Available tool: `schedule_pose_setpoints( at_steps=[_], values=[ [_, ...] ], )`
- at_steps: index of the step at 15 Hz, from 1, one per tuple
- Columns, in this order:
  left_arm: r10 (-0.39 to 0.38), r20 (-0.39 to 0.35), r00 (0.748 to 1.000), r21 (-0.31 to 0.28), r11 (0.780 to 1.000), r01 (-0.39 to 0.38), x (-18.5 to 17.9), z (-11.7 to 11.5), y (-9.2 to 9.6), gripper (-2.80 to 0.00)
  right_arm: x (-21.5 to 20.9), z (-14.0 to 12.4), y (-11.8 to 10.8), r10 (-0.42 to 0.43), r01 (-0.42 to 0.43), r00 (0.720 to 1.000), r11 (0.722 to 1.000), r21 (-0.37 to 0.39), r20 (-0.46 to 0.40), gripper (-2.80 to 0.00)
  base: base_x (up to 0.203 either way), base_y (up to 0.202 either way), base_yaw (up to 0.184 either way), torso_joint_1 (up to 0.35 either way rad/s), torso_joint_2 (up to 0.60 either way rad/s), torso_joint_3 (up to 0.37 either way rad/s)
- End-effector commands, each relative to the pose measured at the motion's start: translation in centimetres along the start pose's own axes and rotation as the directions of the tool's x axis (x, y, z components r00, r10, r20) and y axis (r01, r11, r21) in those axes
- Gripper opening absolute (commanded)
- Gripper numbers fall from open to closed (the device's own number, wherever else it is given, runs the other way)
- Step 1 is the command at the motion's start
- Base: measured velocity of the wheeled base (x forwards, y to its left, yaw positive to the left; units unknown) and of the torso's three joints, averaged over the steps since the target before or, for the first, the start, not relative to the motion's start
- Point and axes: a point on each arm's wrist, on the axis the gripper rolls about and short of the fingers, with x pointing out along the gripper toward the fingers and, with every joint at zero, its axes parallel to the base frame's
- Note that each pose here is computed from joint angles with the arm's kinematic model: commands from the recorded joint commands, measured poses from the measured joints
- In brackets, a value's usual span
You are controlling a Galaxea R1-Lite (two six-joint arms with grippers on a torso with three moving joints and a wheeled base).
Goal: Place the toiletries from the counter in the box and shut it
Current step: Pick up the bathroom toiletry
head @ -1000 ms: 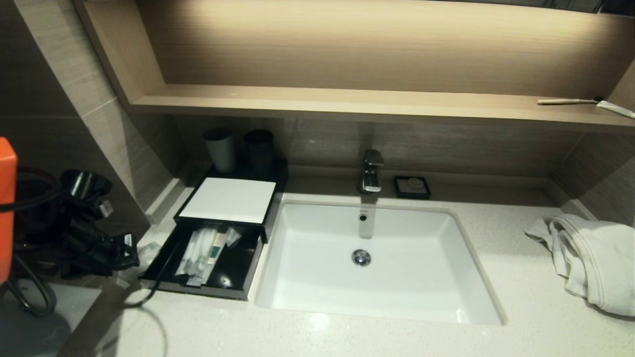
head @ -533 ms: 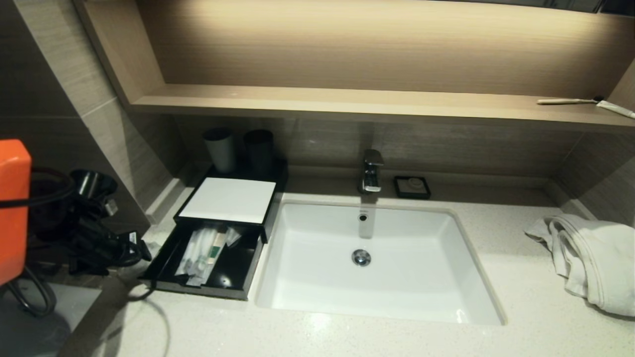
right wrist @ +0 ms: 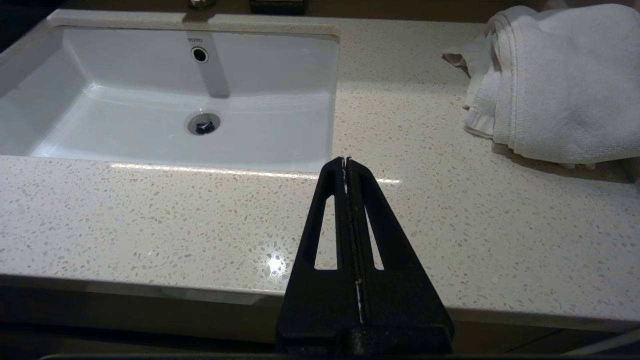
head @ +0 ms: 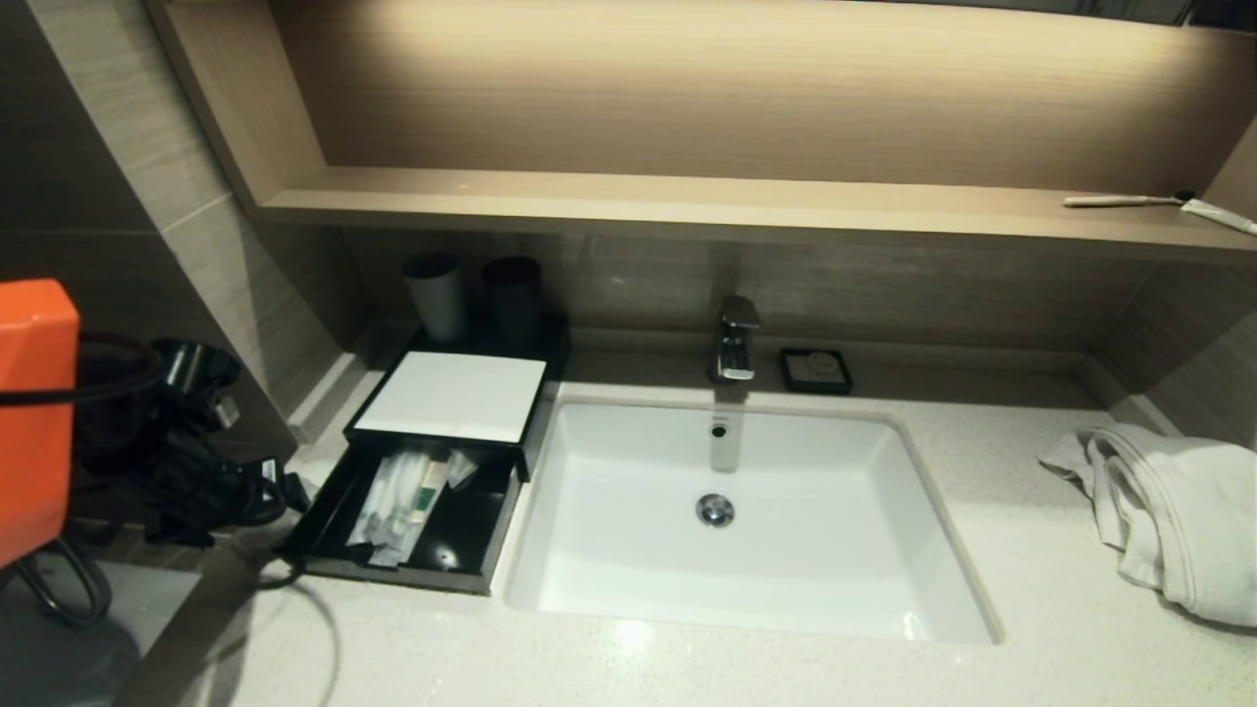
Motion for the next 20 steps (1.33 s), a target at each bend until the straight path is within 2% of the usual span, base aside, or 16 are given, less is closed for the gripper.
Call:
schedule_pose_setpoints(
  at_steps=[1, 8, 9, 20],
  values=[
    [0.004, -0.015, 1.000, -0.001, 1.000, -0.004, 0.57, -0.07, 0.01, 0.00, 0.00, 0.00, 0.00, 0.001, -0.001, 1.000, 1.000, 0.000, 0.000, -2.80, 0.000, 0.000, 0.000, 0.000, 0.00, 0.000],
    [0.000, -0.017, 1.000, -0.011, 1.000, 0.000, 1.23, 0.04, 0.28, 0.00, 0.00, 0.00, 0.00, 0.001, -0.001, 1.000, 1.000, 0.000, 0.000, -2.80, 0.000, 0.000, 0.000, 0.000, 0.00, 0.000],
    [0.000, -0.016, 1.000, -0.011, 1.000, 0.000, 1.18, 0.05, 0.28, -2.80, 0.00, 0.00, 0.00, 0.001, -0.001, 1.000, 1.000, 0.000, 0.000, -2.80, 0.000, 0.000, 0.000, 0.000, 0.00, 0.000],
    [-0.001, -0.007, 1.000, -0.012, 1.000, 0.001, 0.83, 0.10, 0.33, -2.80, 0.00, 0.00, 0.00, 0.001, -0.001, 1.000, 1.000, 0.000, 0.000, -2.80, 0.000, 0.000, 0.000, 0.000, 0.00, 0.000]
  ],
)
